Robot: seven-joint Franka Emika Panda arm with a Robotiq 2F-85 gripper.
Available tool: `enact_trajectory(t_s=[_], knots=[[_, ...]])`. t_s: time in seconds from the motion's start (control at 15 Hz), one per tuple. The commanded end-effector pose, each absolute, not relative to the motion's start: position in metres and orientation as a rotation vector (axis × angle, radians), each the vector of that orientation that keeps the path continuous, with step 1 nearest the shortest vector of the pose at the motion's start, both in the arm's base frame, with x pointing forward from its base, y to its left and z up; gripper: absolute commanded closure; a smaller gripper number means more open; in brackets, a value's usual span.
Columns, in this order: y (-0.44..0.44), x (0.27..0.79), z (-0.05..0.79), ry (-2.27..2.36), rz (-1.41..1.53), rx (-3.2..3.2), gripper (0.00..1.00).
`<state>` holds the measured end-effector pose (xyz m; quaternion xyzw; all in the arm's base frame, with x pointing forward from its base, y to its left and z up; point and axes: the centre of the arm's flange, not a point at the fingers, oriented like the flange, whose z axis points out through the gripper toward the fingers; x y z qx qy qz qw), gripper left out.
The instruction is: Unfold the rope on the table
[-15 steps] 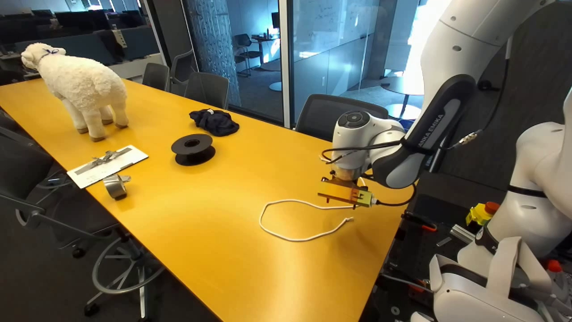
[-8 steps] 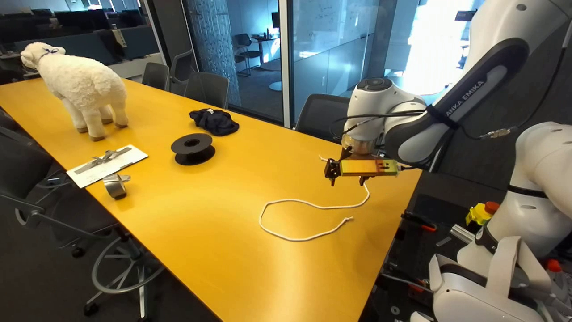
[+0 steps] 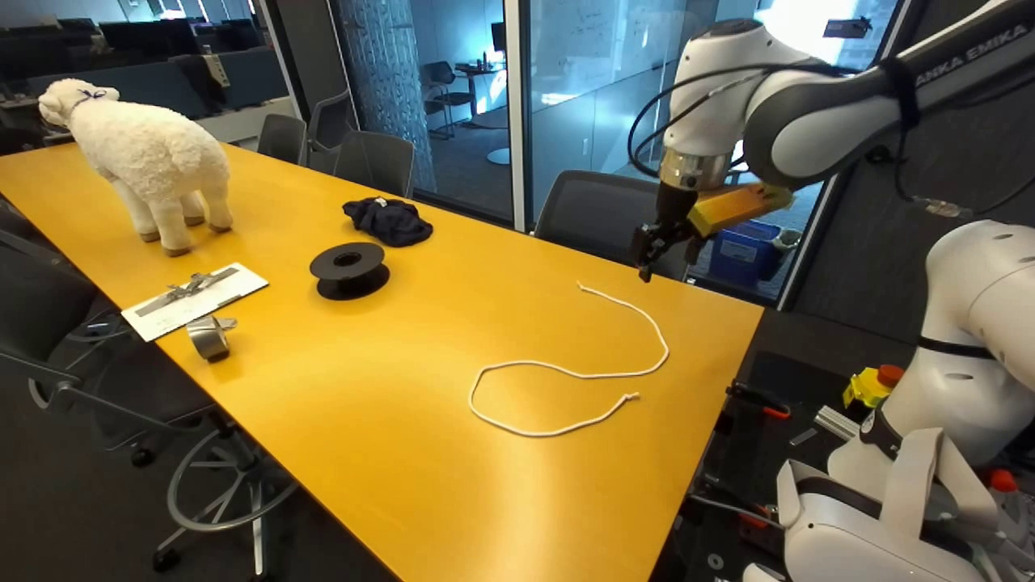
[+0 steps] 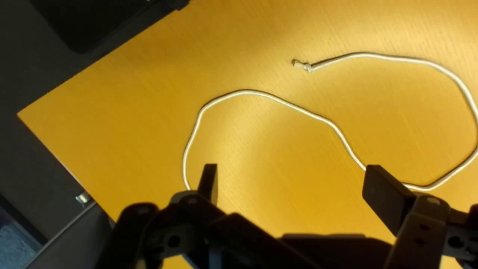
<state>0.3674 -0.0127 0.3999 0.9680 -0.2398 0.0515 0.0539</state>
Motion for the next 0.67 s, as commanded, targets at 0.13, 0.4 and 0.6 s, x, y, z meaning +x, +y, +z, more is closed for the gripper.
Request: enact_trajectory(t_s=[0.13, 0.4, 0.6], knots=[[-0.046, 0.346, 0.483, -0.294, 0.241, 2.938, 0.0], [-0.043, 0.348, 0.481, -0.098, 0.255, 2.878, 0.0], [-0.047, 0.349, 0.489, 0.046, 0.187, 2.951, 0.0]])
